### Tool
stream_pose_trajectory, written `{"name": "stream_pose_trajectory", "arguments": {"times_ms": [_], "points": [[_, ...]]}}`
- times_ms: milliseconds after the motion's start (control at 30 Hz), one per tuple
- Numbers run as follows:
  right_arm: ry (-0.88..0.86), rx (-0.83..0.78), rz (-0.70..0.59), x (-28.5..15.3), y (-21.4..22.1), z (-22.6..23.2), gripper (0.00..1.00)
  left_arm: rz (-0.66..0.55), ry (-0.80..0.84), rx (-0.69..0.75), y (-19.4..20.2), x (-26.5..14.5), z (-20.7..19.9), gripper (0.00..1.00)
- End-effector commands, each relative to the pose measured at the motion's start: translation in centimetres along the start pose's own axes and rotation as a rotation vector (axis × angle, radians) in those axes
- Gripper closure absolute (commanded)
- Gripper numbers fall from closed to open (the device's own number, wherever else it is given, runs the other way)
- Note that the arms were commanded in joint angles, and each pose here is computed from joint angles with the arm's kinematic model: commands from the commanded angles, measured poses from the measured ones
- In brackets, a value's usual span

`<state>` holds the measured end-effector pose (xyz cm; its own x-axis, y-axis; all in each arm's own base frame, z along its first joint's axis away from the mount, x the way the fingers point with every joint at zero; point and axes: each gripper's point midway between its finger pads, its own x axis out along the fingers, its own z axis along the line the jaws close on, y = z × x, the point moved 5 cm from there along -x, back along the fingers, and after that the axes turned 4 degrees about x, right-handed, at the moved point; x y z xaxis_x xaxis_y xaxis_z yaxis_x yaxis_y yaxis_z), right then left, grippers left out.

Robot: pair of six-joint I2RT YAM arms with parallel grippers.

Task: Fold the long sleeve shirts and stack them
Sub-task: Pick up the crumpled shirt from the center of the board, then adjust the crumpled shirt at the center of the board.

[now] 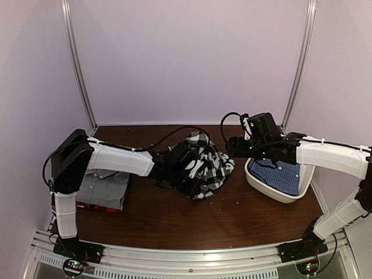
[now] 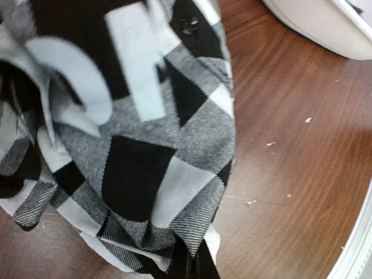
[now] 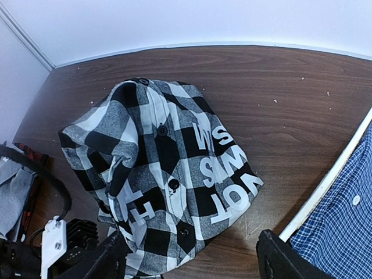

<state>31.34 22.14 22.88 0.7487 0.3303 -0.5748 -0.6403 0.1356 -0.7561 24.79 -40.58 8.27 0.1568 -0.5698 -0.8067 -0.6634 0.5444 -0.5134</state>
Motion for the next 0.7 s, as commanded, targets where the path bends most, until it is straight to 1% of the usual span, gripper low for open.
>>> {"name": "stream_pose_trajectory", "arguments": {"times_ms": [0,100,200,267,300,333,367,400,467,500,533,567,600,667], "points": [[0.003,0.02,-0.055,-1.0,-0.5,-0.1,0.23,-0.131,0.219,0.142,-3.9,-3.9,-6.2,1.0],[0.006,0.023,-0.077,-1.6,-1.0,-0.2,0.22,-0.234,0.419,0.217,-6.0,-8.0,-10.0,1.0],[-0.002,0.028,-0.112,-2.6,-1.9,-0.1,0.22,-0.365,0.608,0.27,-8.0,-13.4,-13.1,1.0],[-0.013,0.028,-0.135,-3.4,-2.7,0.2,0.22,-0.477,0.663,0.272,-9.4,-17.0,-14.1,1.0],[-0.017,0.028,-0.148,-3.7,-3.1,0.3,0.23,-0.521,0.652,0.235,-10.2,-18.2,-13.5,1.0],[-0.018,0.028,-0.157,-4.0,-3.4,0.3,0.22,-0.564,0.62,0.181,-11.0,-19.2,-12.4,1.0],[-0.022,0.025,-0.163,-4.2,-3.6,0.4,0.22,-0.593,0.572,0.088,-11.7,-19.7,-10.5,1.0],[-0.026,0.023,-0.168,-4.4,-3.8,0.5,0.22,-0.616,0.528,-0.02,-12.2,-20.0,-8.1,1.0],[-0.034,0.019,-0.172,-4.5,-4.0,0.7,0.22,-0.677,0.516,-0.267,-12.4,-20.6,-2.7,1.0],[-0.041,0.017,-0.168,-4.4,-4.0,0.8,0.22,-0.671,0.492,-0.389,-11.6,-19.8,0.1,1.0],[-0.052,0.013,-0.16,-4.2,-3.7,1.0,0.22,-0.634,0.445,-0.512,-10.4,-18.4,3.0,1.0],[-0.063,0.009,-0.152,-4.1,-3.5,1.2,0.21,-0.595,0.398,-0.606,-9.6,-17.1,5.2,1.0],[-0.072,0.003,-0.144,-4.0,-3.2,1.5,0.21,-0.557,0.363,-0.667,-8.8,-15.8,7.0,1.0],[-0.087,-0.025,-0.124,-3.7,-2.2,2.2,0.19,-0.501,0.334,-0.733,-7.4,-13.5,9.1,1.0]]}}
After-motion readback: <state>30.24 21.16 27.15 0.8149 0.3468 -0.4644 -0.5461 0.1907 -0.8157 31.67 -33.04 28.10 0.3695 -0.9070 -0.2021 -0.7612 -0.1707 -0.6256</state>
